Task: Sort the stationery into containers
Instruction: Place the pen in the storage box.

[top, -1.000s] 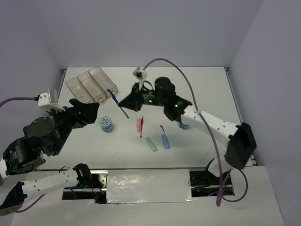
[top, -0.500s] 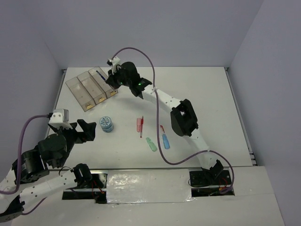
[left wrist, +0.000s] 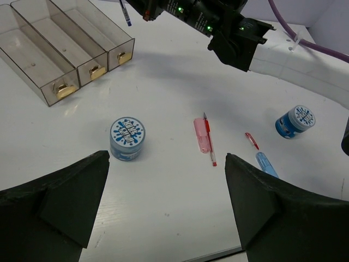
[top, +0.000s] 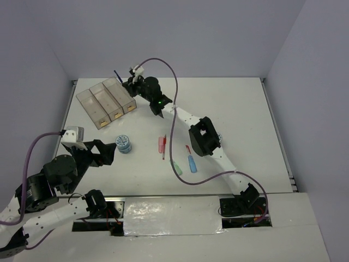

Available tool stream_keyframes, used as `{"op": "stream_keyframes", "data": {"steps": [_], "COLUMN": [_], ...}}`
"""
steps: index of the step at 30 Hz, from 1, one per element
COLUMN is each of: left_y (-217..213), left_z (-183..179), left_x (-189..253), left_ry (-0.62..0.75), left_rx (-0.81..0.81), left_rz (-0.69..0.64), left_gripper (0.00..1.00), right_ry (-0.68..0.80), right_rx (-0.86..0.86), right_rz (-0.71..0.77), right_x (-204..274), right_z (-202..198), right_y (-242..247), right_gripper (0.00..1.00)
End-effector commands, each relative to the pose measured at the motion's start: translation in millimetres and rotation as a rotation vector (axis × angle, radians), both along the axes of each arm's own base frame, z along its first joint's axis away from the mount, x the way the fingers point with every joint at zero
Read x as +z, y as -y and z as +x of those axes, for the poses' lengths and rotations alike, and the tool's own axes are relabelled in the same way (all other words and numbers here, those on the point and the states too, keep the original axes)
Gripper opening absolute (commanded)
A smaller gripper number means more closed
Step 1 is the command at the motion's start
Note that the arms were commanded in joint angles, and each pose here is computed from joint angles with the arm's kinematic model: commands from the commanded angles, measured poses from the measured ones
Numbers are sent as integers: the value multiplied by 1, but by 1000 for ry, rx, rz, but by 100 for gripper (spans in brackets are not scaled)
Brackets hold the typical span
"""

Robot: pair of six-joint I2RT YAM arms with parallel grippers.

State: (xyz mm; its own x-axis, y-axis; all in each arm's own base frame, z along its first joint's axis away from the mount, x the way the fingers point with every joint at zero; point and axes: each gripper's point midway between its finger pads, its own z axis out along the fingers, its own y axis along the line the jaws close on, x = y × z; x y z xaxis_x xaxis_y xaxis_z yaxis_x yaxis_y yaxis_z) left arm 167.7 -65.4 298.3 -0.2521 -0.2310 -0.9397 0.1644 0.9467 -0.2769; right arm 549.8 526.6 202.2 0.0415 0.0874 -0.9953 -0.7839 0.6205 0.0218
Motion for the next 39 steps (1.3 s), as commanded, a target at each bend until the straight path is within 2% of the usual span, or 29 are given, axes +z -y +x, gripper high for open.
{"op": "stream_keyframes", "data": {"steps": [1, 16, 19, 20, 21, 22, 23, 25, 29, 31, 36, 39], "left_y": [1, 5, 0, -10, -10, -10, -5, 2, 11, 15, 10, -2], "left_z": [2, -2, 5, 7, 10, 11, 14, 16, 20, 20, 15, 9], "left_x": [13, 21, 20, 27, 19, 23, 23, 26, 35, 36, 31, 28], "left_ry": [36, 51, 27, 20, -20, -26, -31, -28, -3, -2, -19, -20], "left_rx": [-4, -39, 35, 114, 143, 165, 166, 150, 137, 128, 126, 149], "left_rz": [-32, -66, -63, -107, -68, -95, -96, -117, -190, -211, -217, -240], "left_gripper": [99, 99, 99, 99, 99, 99, 99, 100, 99, 99, 99, 99], "right_ry": [40, -18, -23, -14, -11, 1, -41, -37, -44, -64, -145, -145], "right_rx": [3, 36, 66, 51, 48, 37, 8, 3, 62, 61, 89, 62], "right_rz": [104, 169, 162, 183, 192, 212, 187, 189, 206, 219, 363, 342], "right_x": [33, 31, 47, 62, 69, 86, 85, 97, 81, 70, 67, 52], "right_z": [9, 9, -2, -9, -13, -13, -8, -4, -10, -1, 8, 7], "right_y": [8, 4, 4, 11, 15, 19, 22, 22, 19, 17, 24, 15], "right_gripper": [0, 0, 0, 0, 0, 0, 0, 0, 0, 0, 0, 0]}}
